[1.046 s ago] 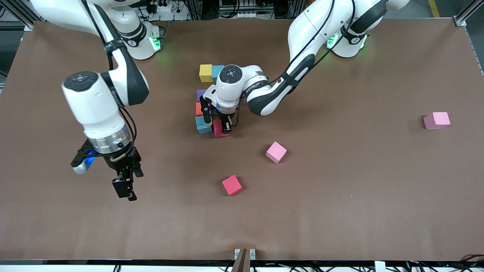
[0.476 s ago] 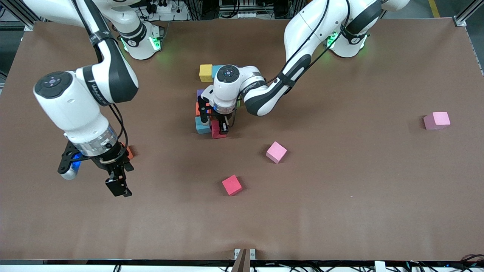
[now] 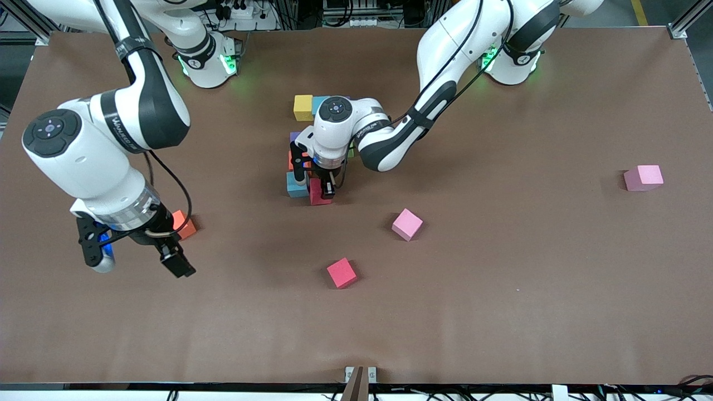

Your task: Form number 2 with 11 blocks

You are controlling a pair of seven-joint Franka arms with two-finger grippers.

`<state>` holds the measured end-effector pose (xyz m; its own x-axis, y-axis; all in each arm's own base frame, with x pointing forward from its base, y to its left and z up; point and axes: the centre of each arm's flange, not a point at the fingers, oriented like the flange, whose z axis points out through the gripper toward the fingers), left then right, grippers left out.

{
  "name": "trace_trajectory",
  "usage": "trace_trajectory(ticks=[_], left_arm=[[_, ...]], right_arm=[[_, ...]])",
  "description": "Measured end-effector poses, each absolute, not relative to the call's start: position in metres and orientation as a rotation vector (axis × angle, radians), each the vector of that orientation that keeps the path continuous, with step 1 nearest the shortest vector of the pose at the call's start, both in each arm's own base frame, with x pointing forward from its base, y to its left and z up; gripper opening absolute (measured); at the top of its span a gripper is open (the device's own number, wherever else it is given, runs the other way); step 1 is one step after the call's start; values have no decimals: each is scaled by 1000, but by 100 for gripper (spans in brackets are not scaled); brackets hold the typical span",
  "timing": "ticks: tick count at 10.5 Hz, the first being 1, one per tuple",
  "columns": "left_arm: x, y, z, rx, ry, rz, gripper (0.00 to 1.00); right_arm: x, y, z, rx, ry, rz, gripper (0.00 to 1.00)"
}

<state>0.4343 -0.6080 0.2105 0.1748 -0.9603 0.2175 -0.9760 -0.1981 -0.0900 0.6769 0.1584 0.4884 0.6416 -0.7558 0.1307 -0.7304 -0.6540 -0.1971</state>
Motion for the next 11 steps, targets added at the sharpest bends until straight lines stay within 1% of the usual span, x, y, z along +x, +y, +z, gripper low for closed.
trace_trajectory(ticks=[4, 8, 11], left_arm=[[433, -607, 208, 2355, -1947, 337, 54], [431, -608, 207, 2354, -1951, 324, 54], [419, -613, 208, 2348, -1972, 271, 54]], right_arm=[[672, 136, 489, -3023, 754, -196, 100], [667, 115, 483, -3166, 309, -79, 100], [662, 99, 492, -3203, 77, -17, 100]])
